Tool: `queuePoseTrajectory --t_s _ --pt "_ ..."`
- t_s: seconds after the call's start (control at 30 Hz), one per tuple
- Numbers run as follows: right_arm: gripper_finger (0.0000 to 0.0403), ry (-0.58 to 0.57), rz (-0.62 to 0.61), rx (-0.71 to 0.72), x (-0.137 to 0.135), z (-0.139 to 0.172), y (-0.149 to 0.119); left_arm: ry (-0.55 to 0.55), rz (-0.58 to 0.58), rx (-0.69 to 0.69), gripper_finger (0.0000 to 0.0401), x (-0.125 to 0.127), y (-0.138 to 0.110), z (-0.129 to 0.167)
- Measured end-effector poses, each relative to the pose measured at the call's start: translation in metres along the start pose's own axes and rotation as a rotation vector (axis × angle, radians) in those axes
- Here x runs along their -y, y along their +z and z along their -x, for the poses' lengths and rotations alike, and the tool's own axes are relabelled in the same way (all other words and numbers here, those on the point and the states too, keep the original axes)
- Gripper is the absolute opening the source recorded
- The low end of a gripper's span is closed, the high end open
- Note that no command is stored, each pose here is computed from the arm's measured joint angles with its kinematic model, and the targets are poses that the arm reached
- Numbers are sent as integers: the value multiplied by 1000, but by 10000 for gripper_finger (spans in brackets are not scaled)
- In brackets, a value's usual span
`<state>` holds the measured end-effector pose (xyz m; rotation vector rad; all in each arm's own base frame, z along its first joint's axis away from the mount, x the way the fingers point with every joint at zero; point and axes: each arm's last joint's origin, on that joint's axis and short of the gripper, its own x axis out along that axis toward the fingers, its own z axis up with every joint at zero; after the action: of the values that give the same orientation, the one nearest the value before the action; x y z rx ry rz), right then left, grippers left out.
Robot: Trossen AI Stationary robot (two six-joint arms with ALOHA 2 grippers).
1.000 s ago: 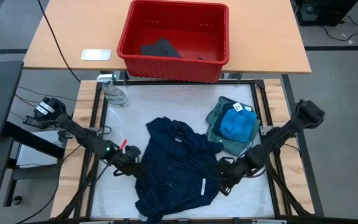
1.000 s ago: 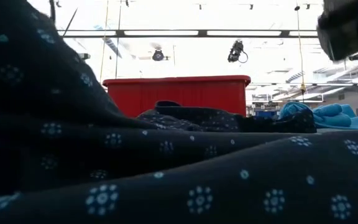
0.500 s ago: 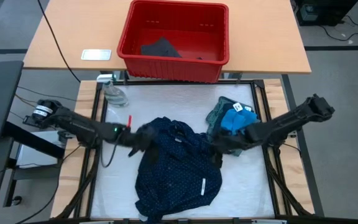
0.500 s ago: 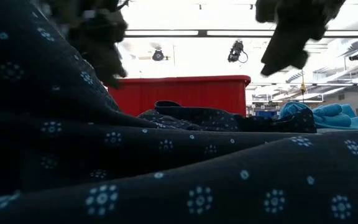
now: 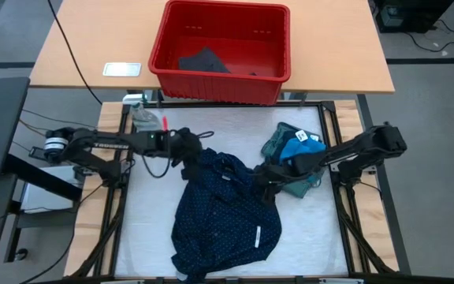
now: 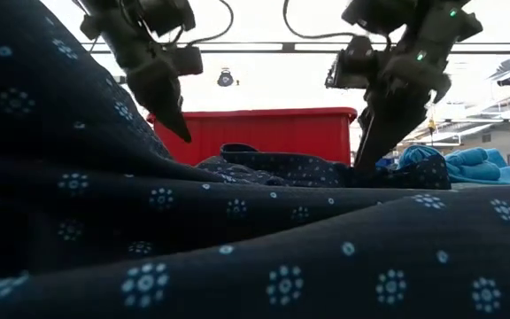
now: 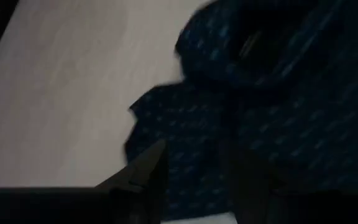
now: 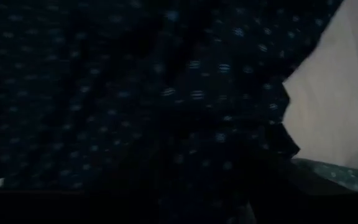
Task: Fold laundry
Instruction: Fold the dark blue polo shirt
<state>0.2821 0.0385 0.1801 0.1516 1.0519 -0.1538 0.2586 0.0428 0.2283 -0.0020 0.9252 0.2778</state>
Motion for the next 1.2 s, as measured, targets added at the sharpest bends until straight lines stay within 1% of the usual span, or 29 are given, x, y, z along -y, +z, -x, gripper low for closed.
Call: queuePoseTrajectory --t_s 0.1,0.2,0.27,0.33,0.47,0.53,0.63,0.67,0.73,0.77,0.8,0.87,0.93,1.0,1.03,1.13,1.2 --pt "206 -8 -30 -27 9 -10 1 15 -72 -37 149 -13 -2 -11" --pt "196 24 -86 -58 15 -17 2 -102 -120 -40 149 -22 -2 -25" --pt "186 57 -147 -72 17 -17 2 -202 -161 -19 149 -24 -2 -32" --pt "175 74 -188 -83 18 -16 2 -265 -202 1 149 -23 -1 -41" --pt "150 90 -216 -79 17 -14 3 -285 -275 1 149 -24 -3 -61" --pt "137 102 -235 -96 17 -14 2 -289 -292 -30 146 -25 -7 -74" --pt "109 91 -263 -127 18 -14 -1 -282 -283 -65 122 -29 -13 -89" --pt "95 85 -272 -140 18 -13 -2 -276 -264 -73 107 -31 -14 -91" --pt "58 76 -303 -171 21 -13 -4 -267 -231 -74 62 -34 -14 -90" --pt "36 81 -320 -185 22 -11 -5 -260 -214 -67 35 -36 -12 -87" --pt "19 87 -328 -190 24 -8 -5 -255 -194 -63 18 -37 -10 -83" --pt "13 95 -340 -181 26 2 -4 -242 -161 -46 9 -42 -1 -67" --pt "12 78 -345 -146 27 19 3 -208 -134 -27 5 -46 13 -44" --pt "7 48 -325 -75 29 46 13 -164 -95 -14 4 -50 28 -15" --pt "7 25 -312 -25 30 62 18 -134 -94 9 3 -51 36 2" --pt "5 -64 -273 151 35 116 32 -43 -86 87 3 -52 57 57" --pt "4 -110 -252 279 39 152 38 7 -68 164 2 -52 68 93"
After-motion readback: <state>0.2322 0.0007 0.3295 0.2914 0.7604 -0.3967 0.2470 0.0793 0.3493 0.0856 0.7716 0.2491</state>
